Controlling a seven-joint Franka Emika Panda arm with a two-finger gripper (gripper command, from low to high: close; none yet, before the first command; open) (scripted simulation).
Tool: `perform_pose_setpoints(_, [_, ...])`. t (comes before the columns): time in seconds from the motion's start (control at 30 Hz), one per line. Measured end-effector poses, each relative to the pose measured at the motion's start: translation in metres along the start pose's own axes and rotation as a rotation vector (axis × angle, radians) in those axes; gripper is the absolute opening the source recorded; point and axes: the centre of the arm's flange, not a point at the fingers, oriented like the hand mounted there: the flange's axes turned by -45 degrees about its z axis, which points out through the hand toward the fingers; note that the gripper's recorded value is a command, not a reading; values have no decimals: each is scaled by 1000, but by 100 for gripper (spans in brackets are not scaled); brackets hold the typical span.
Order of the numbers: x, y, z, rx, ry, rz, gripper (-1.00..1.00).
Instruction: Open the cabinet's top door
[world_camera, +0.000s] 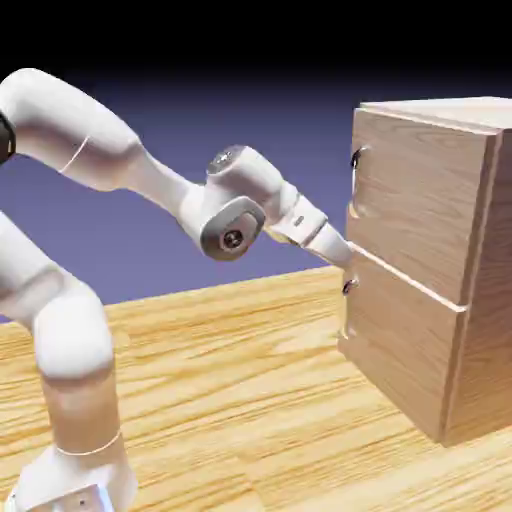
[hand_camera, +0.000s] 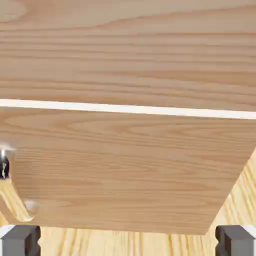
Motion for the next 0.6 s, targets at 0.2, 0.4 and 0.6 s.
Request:
perform_pose_setpoints(0.2, [31,5,-31,7,104,333,0])
perform_pose_setpoints(0.4, [54,3,-62,50,203,651,0])
perform_pose_setpoints(0.6, [69,-6,-88,126,289,953,0])
